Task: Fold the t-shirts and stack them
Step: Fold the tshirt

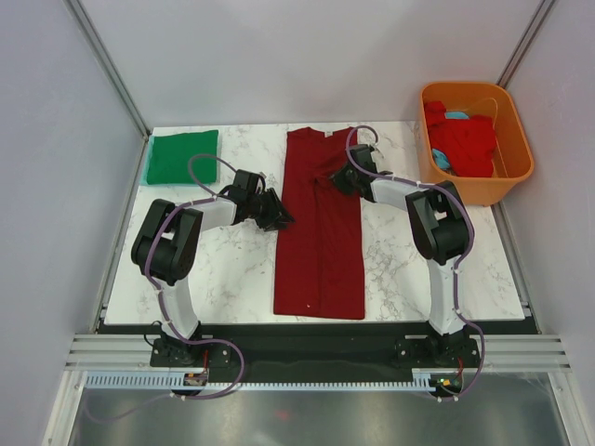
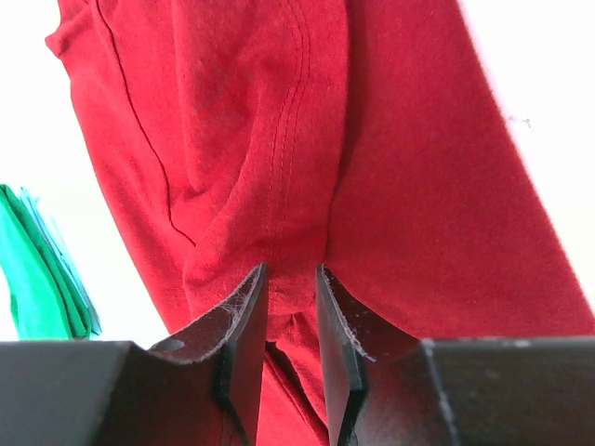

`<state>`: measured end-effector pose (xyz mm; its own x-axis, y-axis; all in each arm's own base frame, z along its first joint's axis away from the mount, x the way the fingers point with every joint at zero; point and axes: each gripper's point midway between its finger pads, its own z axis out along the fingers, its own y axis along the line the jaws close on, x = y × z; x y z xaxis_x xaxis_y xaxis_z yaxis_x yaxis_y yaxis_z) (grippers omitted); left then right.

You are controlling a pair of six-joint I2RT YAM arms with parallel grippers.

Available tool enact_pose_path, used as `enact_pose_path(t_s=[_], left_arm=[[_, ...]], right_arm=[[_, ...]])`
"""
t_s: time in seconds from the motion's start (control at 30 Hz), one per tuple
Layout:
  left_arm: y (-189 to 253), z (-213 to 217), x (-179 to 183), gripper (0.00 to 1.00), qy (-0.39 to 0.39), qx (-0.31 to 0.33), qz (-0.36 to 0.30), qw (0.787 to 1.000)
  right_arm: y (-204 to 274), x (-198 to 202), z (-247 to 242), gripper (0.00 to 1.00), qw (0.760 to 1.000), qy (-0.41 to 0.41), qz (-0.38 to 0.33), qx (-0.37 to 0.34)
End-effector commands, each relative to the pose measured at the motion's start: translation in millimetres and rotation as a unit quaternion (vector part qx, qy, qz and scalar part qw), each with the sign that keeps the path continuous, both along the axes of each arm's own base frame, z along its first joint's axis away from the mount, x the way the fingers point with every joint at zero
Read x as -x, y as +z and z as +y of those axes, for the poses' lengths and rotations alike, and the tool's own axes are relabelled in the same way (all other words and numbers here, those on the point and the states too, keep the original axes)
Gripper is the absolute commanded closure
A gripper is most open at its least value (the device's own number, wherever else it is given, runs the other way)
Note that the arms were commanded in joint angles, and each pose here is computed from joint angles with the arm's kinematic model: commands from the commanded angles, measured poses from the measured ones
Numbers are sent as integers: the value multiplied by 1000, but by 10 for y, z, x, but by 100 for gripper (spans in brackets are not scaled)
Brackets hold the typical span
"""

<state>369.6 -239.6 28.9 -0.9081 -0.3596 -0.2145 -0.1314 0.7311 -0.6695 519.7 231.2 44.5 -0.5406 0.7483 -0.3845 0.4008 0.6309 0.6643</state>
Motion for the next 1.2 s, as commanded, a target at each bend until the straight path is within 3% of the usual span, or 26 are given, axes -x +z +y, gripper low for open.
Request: enact_pose_path(t_s=[0.0, 0.23, 0.43, 0.73, 0.83, 0.93, 0.97, 1.17], left_arm=[[-5, 56, 33, 56, -9, -12, -5, 1000], [-9, 68, 50, 56, -11, -15, -6, 1000], [-1, 56, 24, 56, -11, -13, -8, 1000], [-21, 61, 25, 56, -10, -13, -4, 1000], [-36, 65, 24, 57, -9, -15, -3, 1000], [-51, 60, 18, 57, -9, -15, -1, 1000], [-56, 60, 19, 57, -8, -15, 0, 1000], [-56, 71, 19, 57, -6, -15, 0, 1000]], right_arm=[[149, -58, 86, 64, 1000, -7, -14, -5], [83, -61, 133, 63, 1000, -14, -10, -5], [29, -82, 73, 68, 1000, -27, -3, 11], [-60, -80, 93, 65, 999, -34, 15, 6], [-95, -86, 73, 69, 999, -36, 19, 15], [-41, -108, 76, 93, 999, -30, 11, 20], [14, -119, 83, 96, 999, -28, 6, 19], [398, -148, 117, 100, 999, 10, -26, 35]])
